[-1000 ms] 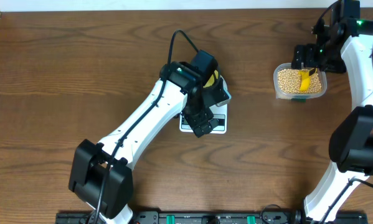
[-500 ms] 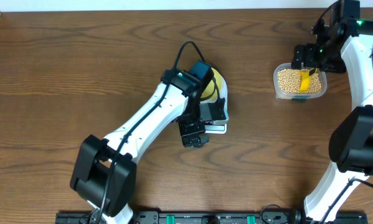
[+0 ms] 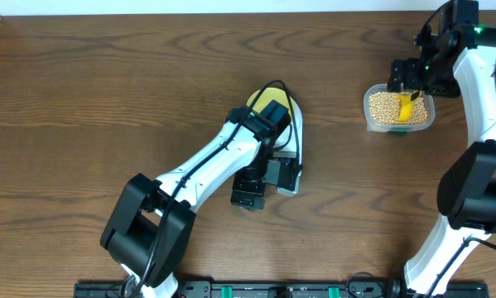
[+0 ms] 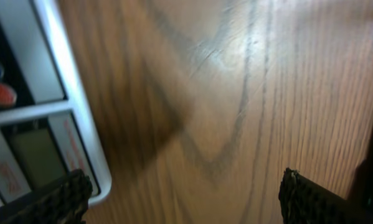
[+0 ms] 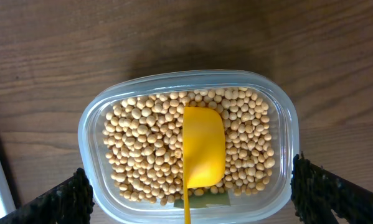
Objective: Scoop item into bowl and weigh 50g on scale
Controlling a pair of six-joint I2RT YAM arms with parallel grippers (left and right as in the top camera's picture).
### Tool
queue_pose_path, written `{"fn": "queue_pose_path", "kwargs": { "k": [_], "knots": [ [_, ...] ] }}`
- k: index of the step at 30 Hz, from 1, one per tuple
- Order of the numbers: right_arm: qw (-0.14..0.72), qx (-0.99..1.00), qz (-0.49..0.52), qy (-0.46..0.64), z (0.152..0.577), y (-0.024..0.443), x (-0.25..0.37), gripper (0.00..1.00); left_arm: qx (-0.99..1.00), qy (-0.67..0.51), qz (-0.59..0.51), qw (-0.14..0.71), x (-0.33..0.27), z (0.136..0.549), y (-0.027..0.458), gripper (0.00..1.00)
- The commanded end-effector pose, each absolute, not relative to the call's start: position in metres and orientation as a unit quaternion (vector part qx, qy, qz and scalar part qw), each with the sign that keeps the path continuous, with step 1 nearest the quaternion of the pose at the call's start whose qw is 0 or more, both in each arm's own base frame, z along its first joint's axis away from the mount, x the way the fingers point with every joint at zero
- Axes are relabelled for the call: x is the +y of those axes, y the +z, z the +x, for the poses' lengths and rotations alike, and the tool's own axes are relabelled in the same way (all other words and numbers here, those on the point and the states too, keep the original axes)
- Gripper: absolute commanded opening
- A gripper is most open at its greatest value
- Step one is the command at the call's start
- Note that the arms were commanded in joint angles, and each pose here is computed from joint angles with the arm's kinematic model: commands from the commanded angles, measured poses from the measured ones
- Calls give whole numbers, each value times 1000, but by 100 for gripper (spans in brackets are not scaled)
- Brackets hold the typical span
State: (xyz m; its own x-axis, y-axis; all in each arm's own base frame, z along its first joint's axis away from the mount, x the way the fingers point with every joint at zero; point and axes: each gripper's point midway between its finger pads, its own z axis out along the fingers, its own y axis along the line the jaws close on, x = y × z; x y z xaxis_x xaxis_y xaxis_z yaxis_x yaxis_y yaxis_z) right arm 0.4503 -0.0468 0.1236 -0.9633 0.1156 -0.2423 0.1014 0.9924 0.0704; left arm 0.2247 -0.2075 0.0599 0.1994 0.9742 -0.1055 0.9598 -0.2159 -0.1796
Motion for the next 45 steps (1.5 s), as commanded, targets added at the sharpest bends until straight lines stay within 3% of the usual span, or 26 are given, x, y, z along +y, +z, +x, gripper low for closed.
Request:
{"fn": "queue_pose_path", "kwargs": {
  "k": [1, 27, 45],
  "knots": [
    [129, 990, 53, 31, 454, 126, -47, 99, -560, 147, -815, 12, -220, 217, 62, 98],
    [129, 990, 53, 31, 454, 126, -47, 99, -546, 6, -837, 25, -210, 273, 9, 99],
    [129, 990, 53, 31, 454, 126, -47, 99, -537, 60, -842, -7, -239, 263, 35, 98]
  ]
}}
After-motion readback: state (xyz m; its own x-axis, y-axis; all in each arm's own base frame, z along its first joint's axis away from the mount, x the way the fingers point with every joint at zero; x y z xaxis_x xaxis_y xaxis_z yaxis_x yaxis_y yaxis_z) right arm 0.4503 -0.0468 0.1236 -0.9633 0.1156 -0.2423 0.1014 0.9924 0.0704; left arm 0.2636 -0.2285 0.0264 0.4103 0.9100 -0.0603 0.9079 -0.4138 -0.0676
